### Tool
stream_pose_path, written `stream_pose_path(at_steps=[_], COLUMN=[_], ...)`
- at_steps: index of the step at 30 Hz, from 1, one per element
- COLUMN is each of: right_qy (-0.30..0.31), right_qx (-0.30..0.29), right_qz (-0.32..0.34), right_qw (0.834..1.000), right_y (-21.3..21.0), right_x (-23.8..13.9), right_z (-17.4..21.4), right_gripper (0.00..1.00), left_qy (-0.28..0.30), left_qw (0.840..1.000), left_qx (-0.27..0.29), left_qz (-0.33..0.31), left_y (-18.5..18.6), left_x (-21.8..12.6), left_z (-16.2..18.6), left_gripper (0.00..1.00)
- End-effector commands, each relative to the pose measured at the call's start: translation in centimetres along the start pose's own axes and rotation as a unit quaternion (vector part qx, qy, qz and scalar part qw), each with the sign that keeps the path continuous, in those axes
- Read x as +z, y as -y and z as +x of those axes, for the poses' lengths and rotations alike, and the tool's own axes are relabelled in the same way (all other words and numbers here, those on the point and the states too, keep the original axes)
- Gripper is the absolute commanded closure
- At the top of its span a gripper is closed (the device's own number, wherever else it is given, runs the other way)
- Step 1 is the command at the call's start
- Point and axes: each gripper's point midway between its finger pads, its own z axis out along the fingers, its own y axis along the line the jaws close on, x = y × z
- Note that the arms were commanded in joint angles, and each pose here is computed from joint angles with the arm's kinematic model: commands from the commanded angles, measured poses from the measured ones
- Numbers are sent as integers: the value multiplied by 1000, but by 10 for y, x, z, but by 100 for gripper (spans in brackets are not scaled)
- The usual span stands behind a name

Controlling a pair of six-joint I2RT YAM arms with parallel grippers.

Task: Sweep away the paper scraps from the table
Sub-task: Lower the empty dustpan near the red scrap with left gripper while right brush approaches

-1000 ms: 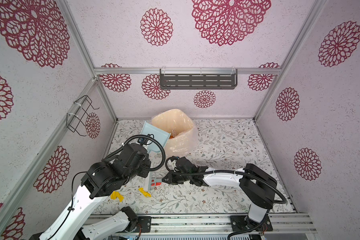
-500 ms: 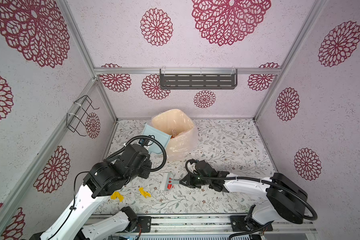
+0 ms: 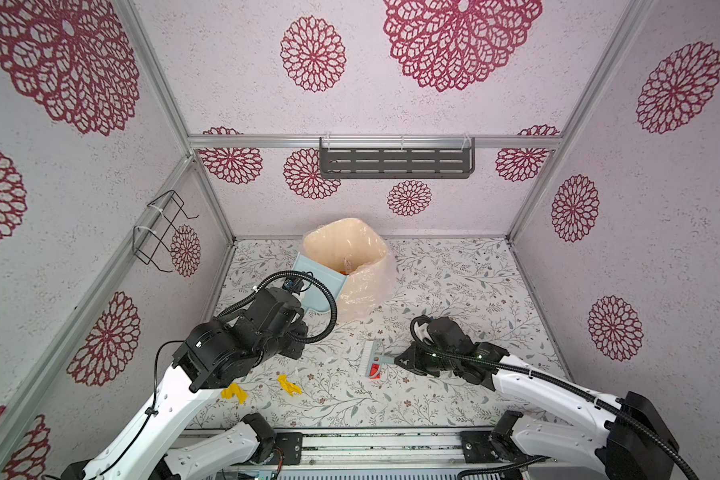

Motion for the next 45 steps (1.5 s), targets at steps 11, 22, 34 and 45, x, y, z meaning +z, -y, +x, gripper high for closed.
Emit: stream_pose_path(at_steps=[11,22,34,45], right_qy=[-66,-50,-21,-52], right_qx=[-58,-61,-85,-182], right_qz=[39,56,89,237], right_qw=[995,995,992,953], right_y=[13,20,15,29], right_x=[-3,-38,-96,-118], right_z=[14,7,-16,-51], right_gripper=[100,100,100,100], left_qy=[-73,-158,-270,-334], left_qw=[992,977,952,934], left_qx=[-15,-37,-32,16], left_qz=[98,136,139,129], left_y=[63,111,126,138], left_x=[7,42,68,86], left_z=[47,110,177,211], left_gripper=[100,100,100,100])
